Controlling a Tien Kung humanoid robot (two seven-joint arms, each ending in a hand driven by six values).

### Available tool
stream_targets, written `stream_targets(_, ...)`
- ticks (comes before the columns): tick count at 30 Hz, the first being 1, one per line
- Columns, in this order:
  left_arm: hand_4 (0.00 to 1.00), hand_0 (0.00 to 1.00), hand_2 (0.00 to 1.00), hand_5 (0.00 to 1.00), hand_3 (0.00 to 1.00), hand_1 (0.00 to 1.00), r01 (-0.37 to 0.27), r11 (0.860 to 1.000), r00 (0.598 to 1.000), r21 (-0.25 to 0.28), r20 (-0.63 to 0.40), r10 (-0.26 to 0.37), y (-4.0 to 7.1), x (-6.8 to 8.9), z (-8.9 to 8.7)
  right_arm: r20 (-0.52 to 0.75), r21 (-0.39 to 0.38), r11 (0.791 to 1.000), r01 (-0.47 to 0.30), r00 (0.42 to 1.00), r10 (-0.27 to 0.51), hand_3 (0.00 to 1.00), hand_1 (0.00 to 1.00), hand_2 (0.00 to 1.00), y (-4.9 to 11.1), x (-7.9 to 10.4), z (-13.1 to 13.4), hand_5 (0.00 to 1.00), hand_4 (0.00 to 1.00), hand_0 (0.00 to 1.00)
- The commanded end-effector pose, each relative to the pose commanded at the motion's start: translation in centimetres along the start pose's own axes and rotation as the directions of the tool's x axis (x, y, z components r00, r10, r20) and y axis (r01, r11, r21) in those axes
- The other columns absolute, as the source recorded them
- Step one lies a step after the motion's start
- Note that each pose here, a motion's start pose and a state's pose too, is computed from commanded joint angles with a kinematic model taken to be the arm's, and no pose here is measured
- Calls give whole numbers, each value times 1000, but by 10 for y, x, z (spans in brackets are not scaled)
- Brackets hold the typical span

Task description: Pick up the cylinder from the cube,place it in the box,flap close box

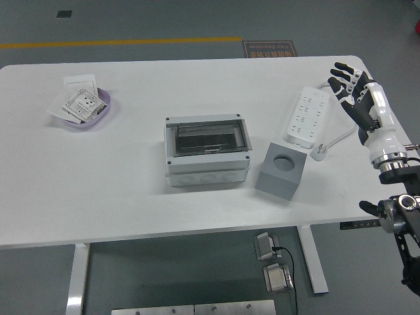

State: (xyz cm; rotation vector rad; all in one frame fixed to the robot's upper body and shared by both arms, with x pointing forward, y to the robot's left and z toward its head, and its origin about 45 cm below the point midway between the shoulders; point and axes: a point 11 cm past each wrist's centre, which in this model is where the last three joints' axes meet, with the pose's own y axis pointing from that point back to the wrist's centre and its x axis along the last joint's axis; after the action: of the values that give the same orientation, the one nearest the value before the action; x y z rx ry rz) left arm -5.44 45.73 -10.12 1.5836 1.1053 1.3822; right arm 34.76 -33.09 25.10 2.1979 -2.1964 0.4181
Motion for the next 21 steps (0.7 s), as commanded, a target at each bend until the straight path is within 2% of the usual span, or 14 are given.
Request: stream_targets(21,668,591,606,294,601,658,7,1000,1000,-4,-4,-7,0,-4,2,-8,4,999,-33,999,33,794,754,785,3,9,-1,515,879,844)
